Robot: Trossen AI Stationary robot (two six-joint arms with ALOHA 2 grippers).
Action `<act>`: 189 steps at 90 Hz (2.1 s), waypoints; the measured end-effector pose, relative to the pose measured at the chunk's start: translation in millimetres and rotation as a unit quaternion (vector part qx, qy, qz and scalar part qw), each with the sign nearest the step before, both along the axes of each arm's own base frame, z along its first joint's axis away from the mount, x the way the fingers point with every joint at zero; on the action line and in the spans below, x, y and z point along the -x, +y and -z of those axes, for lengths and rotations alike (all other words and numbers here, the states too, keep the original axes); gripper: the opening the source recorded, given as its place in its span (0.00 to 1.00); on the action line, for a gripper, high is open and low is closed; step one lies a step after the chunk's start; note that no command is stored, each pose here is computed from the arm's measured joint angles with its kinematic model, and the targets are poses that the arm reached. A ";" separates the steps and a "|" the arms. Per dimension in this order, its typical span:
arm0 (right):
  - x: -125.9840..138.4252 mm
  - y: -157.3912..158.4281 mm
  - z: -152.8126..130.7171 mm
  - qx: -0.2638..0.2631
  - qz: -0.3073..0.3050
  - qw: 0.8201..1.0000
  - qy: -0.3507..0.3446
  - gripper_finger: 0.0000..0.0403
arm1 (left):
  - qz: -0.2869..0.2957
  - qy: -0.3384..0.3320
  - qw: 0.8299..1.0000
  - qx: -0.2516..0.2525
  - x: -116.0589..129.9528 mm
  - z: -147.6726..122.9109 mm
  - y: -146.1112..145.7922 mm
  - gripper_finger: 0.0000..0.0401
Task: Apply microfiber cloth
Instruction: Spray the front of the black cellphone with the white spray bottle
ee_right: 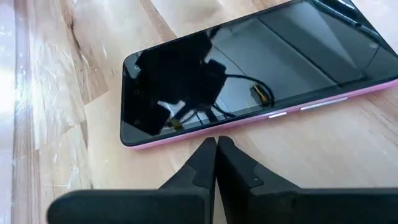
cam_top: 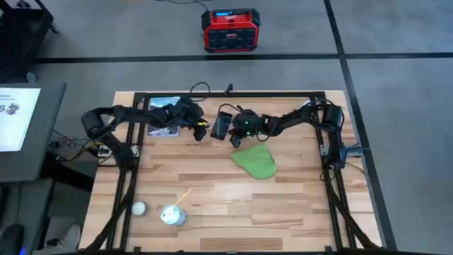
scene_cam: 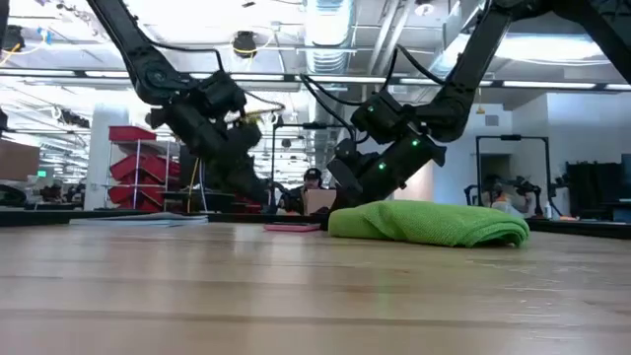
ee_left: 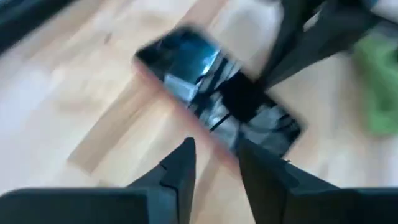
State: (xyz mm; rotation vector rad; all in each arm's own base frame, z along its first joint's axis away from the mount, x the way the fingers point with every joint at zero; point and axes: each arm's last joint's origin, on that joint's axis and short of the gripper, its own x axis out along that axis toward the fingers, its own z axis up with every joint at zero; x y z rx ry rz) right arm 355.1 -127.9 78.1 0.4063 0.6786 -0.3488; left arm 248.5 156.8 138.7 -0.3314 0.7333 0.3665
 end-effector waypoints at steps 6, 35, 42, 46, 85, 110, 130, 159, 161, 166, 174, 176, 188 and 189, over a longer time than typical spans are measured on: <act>-0.5 0.8 -0.2 0.000 -0.003 1.000 -0.003 0.00 | 0.000 0.009 1.000 0.006 -1.4 7.9 0.9 0.30; -0.9 1.4 -0.4 0.002 -0.010 1.000 -0.004 0.00 | 0.002 -0.030 0.996 0.085 -13.1 30.7 4.9 0.31; -1.0 1.5 -0.4 0.006 -0.014 1.000 -0.003 0.00 | 0.001 -0.034 0.995 0.099 -16.4 31.9 6.6 0.31; -1.0 1.5 -0.4 0.006 -0.014 1.000 -0.003 0.00 | 0.005 -0.040 0.993 0.107 -18.4 31.8 7.3 0.31; -1.6 2.1 -0.8 0.017 -0.024 1.000 -0.003 0.00 | 0.009 -0.058 0.988 0.142 -27.0 27.6 8.6 0.31; -6.5 4.4 -3.9 0.035 -0.042 0.998 0.000 0.00 | 0.014 -0.067 0.986 0.151 -28.7 26.7 7.4 0.31; -2.6 5.0 -0.5 0.047 -0.031 0.998 0.013 0.00 | 0.028 -0.066 0.984 0.161 -28.4 27.1 5.6 0.31; 0.0 1.3 0.2 0.044 -0.045 0.998 0.015 0.00 | 0.046 -0.070 0.981 0.175 -29.0 26.9 3.3 0.31; 0.1 1.2 0.2 0.046 -0.043 0.998 0.015 0.00 | 0.046 -0.070 0.981 0.175 -29.0 26.9 3.2 0.31; 0.2 1.1 0.3 0.051 -0.028 0.998 0.019 0.00 | 0.047 -0.071 0.981 0.175 -29.1 26.8 3.3 0.31; -1.6 4.7 -0.1 0.048 -0.047 0.998 0.013 0.00 | 0.070 -0.111 0.980 0.152 -37.0 16.8 5.1 0.31; -1.8 4.9 -0.2 0.045 -0.063 0.997 0.008 0.00 | 0.074 -0.119 0.979 0.147 -38.1 14.7 5.0 0.31; -1.6 4.5 0.1 0.067 -0.014 0.997 0.021 0.00 | 0.075 -0.132 0.976 0.157 -38.8 15.3 4.6 0.31; -1.6 4.4 0.1 0.069 -0.010 0.997 0.022 0.00 | 0.075 -0.132 0.976 0.157 -39.0 15.0 4.6 0.31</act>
